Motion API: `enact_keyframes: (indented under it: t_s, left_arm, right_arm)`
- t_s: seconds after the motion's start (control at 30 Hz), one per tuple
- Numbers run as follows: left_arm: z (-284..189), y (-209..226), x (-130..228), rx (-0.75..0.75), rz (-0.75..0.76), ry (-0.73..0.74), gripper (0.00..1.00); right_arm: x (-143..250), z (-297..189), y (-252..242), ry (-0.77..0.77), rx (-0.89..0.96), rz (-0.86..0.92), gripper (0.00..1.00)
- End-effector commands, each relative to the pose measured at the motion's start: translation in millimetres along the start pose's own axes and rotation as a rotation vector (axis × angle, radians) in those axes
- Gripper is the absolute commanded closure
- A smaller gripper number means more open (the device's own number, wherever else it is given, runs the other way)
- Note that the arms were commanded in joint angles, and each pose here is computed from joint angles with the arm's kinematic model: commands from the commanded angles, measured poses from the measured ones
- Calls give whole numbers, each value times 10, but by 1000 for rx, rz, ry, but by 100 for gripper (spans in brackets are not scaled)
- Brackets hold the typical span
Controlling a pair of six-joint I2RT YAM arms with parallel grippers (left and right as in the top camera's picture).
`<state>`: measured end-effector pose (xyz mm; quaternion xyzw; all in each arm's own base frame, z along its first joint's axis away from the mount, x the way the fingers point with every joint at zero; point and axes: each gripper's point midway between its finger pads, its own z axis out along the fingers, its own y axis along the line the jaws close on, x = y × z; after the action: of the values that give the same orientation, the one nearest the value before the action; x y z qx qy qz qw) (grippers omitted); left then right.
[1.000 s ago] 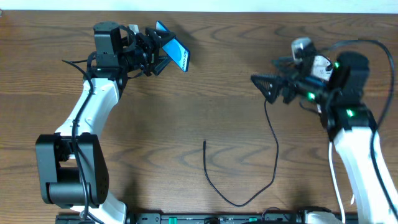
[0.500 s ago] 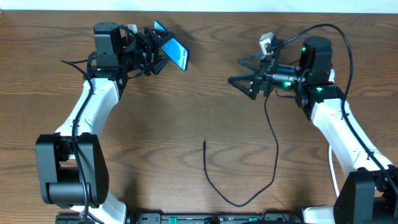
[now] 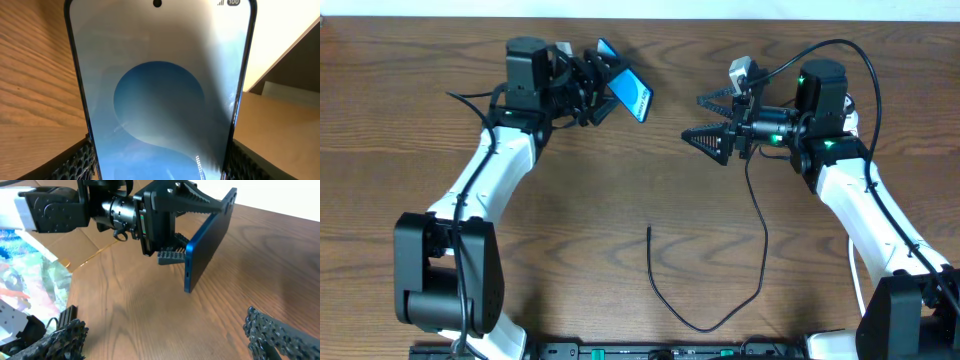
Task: Plug charger to phone and switch on socket
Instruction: 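Raise the right arm and move its gripper toward the held phone, then close the right gripper on the phone's side edge beside the left gripper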
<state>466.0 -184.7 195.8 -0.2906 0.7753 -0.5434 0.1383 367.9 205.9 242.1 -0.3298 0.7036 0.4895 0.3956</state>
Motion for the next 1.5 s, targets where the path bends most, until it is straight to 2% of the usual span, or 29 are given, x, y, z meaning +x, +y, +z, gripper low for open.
enact_keyframes:
  t_s: [0.0, 0.07, 0.23, 0.67, 0.83, 1.0, 1.47]
  left_arm:
    - [-41, -279, 49, 44, 53, -19, 93]
    - [-19, -279, 65, 40, 56, -23, 93]
    - [0, -277, 59, 36, 26, -38, 92]
    - [105, -292, 149, 26, -36, -56, 93]
    - [126, -296, 194, 26, -45, -44, 92]
    - [146, -300, 232, 26, -94, -35, 92]
    - [279, -325, 499, 18, -99, 19, 93]
  right_arm:
    - [-69, 8, 19, -5, -6, -34, 1]
    - [-67, 8, 10, -4, -1, -30, 1]
    - [-22, 5, -251, 3, 158, 140, 1]
    - [114, 439, -229, 62, 316, 134, 1]
    - [120, 471, -289, 55, 384, 158, 1]
    - [115, 457, -322, 46, 404, 181, 1]
    - [45, 455, -354, 8, 428, 218, 1]
